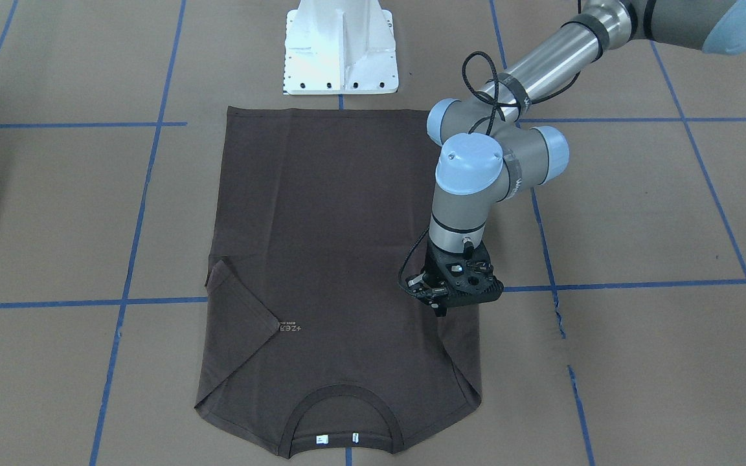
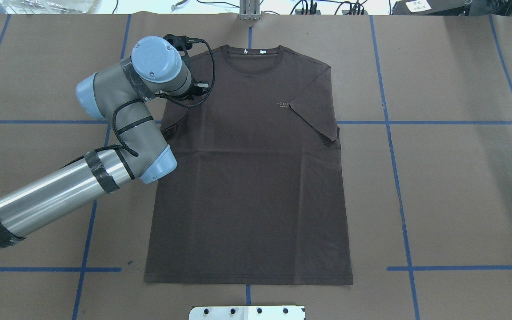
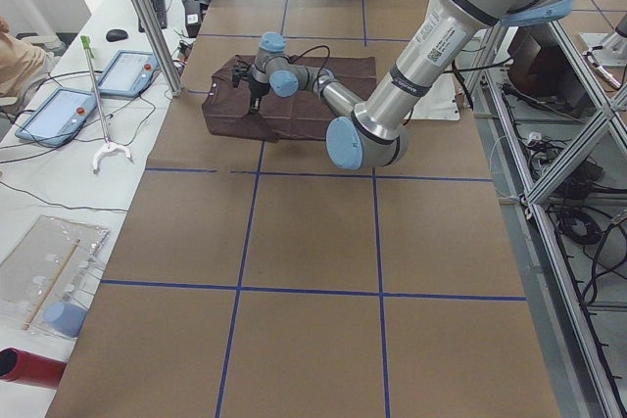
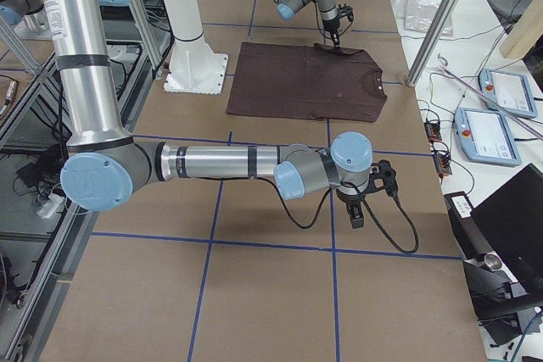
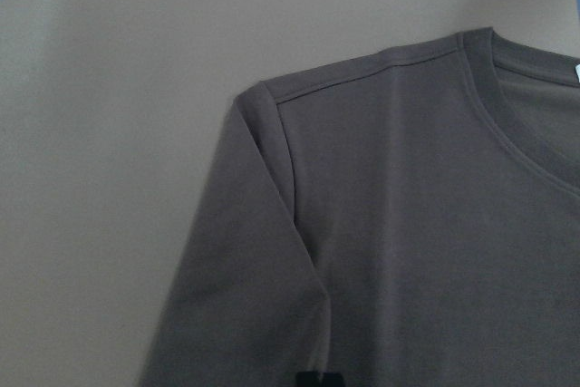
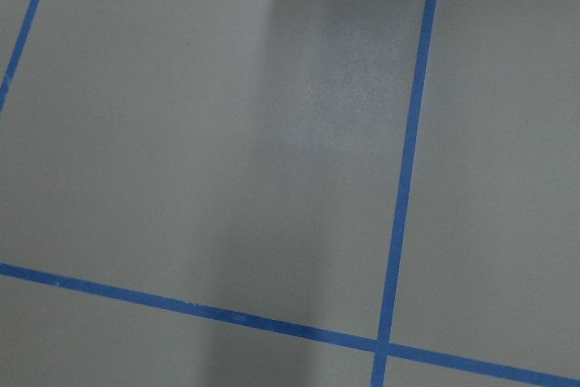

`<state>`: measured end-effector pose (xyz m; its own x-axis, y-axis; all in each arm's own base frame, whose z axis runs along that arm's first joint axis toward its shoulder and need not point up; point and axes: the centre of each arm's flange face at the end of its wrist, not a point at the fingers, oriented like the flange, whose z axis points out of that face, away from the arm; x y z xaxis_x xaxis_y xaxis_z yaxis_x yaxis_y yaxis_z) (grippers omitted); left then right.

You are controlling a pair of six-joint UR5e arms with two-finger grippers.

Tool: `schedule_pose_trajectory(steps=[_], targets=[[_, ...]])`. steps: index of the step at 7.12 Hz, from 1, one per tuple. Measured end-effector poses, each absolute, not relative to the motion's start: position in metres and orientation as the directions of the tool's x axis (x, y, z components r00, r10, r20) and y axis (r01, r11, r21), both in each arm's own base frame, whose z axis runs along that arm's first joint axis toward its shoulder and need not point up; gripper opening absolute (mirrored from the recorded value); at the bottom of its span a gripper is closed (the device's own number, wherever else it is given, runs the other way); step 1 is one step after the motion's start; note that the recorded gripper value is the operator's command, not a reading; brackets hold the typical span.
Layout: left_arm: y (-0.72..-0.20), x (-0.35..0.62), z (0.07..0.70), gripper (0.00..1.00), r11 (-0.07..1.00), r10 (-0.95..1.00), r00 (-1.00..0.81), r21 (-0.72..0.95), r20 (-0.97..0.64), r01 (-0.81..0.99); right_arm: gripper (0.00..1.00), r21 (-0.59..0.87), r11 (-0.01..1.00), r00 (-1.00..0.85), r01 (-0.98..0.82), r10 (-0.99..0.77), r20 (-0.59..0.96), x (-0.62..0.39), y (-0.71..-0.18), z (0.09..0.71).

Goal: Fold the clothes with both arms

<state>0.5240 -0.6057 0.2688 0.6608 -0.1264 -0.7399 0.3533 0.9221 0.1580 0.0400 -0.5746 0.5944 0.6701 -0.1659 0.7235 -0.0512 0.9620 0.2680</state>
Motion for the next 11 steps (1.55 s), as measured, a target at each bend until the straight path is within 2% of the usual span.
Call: schedule_pose_trajectory(steps=[1,4,6,8,11], targets=[[-0.608,0.528,0.269,0.99,0.923,-0.131,0.664,0.154,-0.736,0.354,1.0,0.267,0.962,0.67,-0.052,-0.165,0.724,0.04,-0.575,0.594],[-0.604,0.524,0.258,1.0,0.93,-0.003,0.691,0.252,-0.723,0.267,1.0,0.272,0.961,0.67,-0.053,-0.168,0.723,0.04,-0.573,0.593],[-0.574,0.491,0.236,1.0,0.924,0.079,0.673,0.307,-0.736,0.227,1.0,0.283,0.958,0.649,-0.05,-0.184,0.738,0.036,-0.567,0.584],[-0.529,0.447,0.225,1.0,0.922,0.121,0.631,0.322,-0.766,0.214,1.0,0.251,0.966,0.558,-0.066,-0.173,0.812,0.021,-0.542,0.56],[-0.492,0.425,0.208,1.0,0.921,0.152,0.605,0.334,-0.781,0.2,1.0,0.133,0.981,0.561,-0.139,-0.032,0.827,-0.043,-0.48,0.492]])
